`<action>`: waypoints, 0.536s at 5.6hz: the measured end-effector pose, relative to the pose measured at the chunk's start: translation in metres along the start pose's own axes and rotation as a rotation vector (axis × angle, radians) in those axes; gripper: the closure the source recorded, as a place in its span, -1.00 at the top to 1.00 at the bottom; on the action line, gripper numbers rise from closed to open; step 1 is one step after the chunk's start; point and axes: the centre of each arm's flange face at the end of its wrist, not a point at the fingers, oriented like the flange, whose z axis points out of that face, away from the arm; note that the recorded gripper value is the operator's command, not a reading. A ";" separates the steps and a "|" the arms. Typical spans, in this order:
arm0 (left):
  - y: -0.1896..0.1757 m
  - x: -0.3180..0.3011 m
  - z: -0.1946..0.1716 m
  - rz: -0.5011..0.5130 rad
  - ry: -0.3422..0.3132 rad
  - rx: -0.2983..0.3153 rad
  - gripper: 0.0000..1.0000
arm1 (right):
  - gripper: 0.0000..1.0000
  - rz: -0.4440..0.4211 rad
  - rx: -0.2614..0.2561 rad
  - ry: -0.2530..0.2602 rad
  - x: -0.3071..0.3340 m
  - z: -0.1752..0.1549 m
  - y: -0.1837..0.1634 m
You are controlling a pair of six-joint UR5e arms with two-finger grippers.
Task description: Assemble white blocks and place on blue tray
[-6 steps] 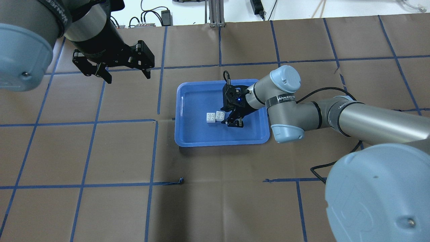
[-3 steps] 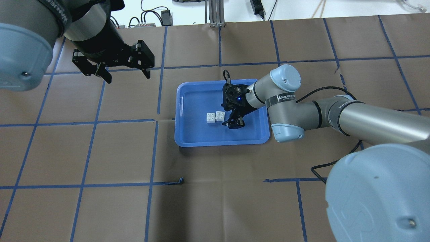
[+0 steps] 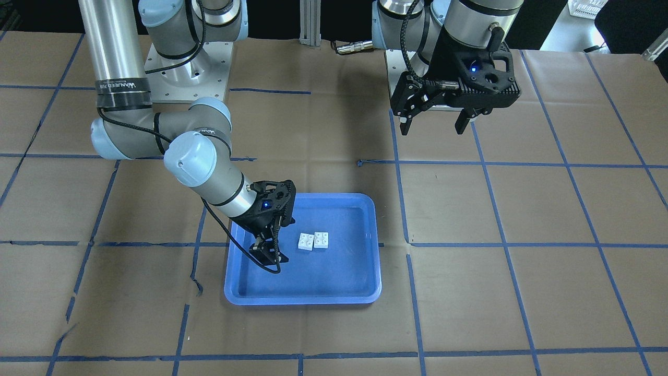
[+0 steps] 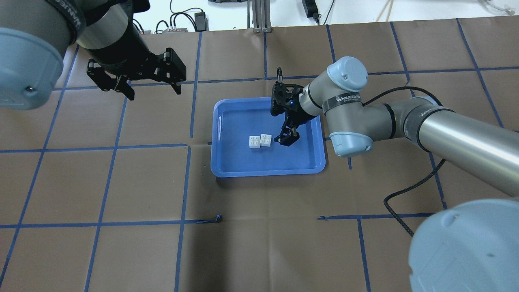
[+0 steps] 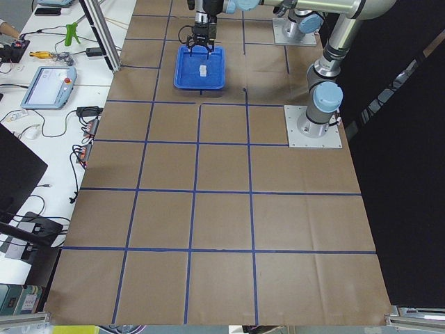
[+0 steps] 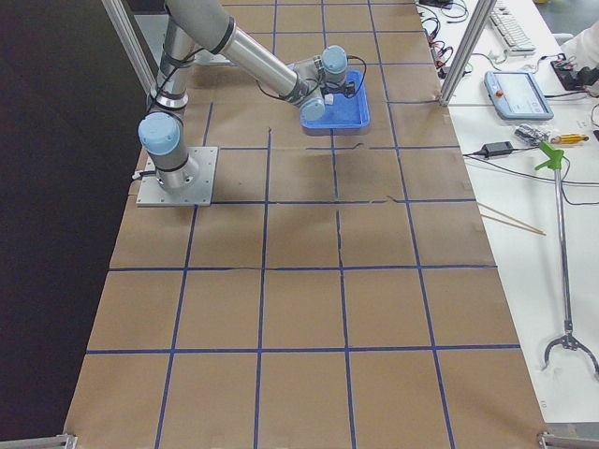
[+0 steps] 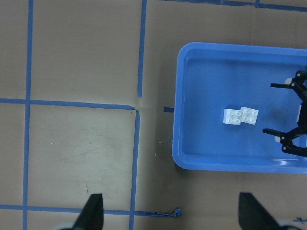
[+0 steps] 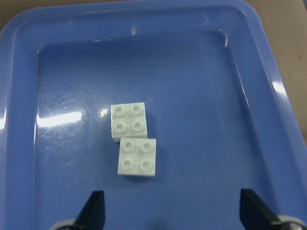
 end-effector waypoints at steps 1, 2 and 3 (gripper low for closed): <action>0.000 0.000 0.000 0.002 -0.001 0.000 0.98 | 1.00 0.204 -0.105 -0.012 -0.002 -0.041 -0.006; 0.000 0.000 0.000 0.002 -0.001 0.000 0.98 | 1.00 0.491 -0.217 0.018 -0.001 -0.087 -0.011; 0.000 0.000 0.000 0.003 -0.001 0.000 0.98 | 1.00 0.777 -0.312 0.057 0.002 -0.130 -0.012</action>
